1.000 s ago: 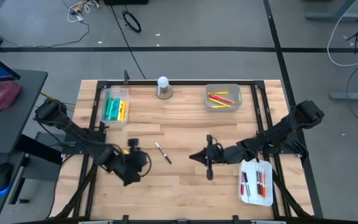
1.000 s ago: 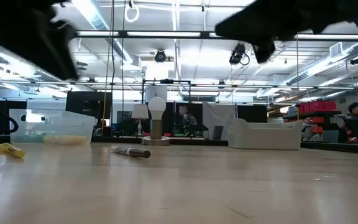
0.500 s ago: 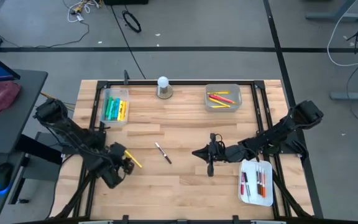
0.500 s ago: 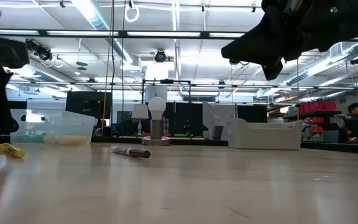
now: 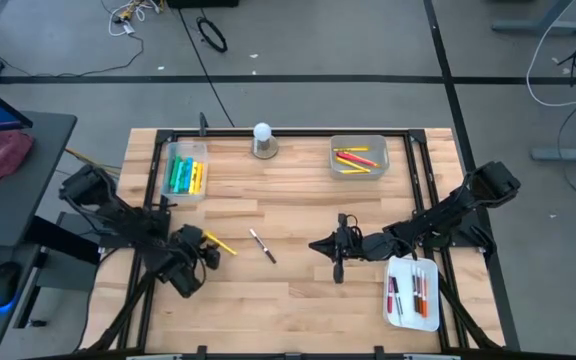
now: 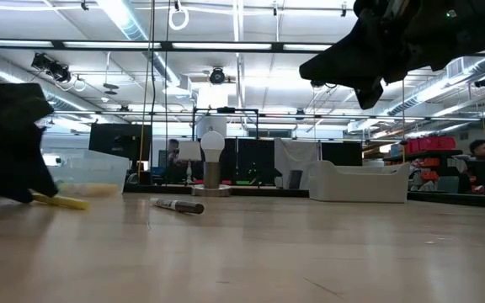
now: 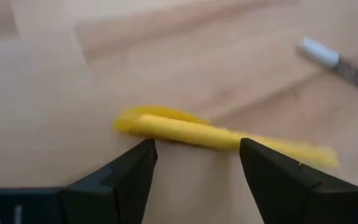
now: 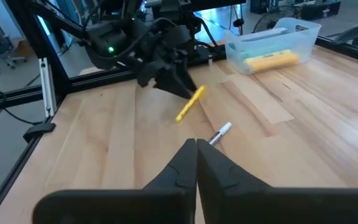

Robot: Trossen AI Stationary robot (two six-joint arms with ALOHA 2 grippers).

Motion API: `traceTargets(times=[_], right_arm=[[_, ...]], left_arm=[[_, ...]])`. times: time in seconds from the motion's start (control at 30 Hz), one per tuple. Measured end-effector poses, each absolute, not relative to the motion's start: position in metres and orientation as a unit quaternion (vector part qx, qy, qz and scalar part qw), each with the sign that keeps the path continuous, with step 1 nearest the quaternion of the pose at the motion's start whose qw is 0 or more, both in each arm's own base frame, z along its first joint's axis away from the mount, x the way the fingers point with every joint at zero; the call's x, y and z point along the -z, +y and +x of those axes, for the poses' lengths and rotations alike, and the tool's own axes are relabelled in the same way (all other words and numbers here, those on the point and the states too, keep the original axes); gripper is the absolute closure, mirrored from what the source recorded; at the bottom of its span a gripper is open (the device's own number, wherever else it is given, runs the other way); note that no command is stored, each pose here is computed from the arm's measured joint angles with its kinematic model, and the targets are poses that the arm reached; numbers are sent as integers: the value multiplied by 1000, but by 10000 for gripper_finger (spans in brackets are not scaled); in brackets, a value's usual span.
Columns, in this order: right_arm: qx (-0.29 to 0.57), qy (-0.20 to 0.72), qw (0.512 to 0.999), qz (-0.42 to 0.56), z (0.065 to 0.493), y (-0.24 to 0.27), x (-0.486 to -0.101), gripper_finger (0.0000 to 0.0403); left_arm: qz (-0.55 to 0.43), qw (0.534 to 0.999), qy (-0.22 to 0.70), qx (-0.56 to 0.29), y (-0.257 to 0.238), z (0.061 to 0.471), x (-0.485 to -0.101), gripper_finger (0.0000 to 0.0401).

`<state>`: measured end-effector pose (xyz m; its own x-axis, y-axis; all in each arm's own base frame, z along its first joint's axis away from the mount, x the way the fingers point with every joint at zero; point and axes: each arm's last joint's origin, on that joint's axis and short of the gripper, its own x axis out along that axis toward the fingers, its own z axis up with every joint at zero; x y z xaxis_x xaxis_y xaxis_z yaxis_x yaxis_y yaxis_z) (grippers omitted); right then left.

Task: Pick & Place Markers
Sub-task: Put the yellow pen into the gray bin

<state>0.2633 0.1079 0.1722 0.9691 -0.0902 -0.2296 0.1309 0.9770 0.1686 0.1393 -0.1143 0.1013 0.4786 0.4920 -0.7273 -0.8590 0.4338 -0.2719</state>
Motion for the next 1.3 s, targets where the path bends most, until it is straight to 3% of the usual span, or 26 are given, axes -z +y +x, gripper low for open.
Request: traceTargets(times=[0.27, 0.63, 0.73, 0.87, 1.17, 1.3], right_arm=[[72, 107, 987, 98, 263, 106, -172, 390], [81, 108, 986, 96, 263, 105, -172, 390], [81, 110, 986, 95, 264, 106, -171, 390], [82, 110, 986, 98, 264, 106, -171, 390], [81, 110, 986, 99, 264, 106, -171, 390], [82, 109, 986, 100, 264, 106, -171, 390]], left_arm=[[-264, 812, 262, -450, -97, 152, -99, 169], [-284, 829, 234, -421, -75, 172, -87, 128], [-280, 829, 243, -419, -74, 173, -86, 133], [-266, 831, 266, -409, -75, 171, -85, 185], [-231, 846, 289, -384, -80, 169, -84, 351], [-216, 854, 291, -374, -81, 171, -85, 356]])
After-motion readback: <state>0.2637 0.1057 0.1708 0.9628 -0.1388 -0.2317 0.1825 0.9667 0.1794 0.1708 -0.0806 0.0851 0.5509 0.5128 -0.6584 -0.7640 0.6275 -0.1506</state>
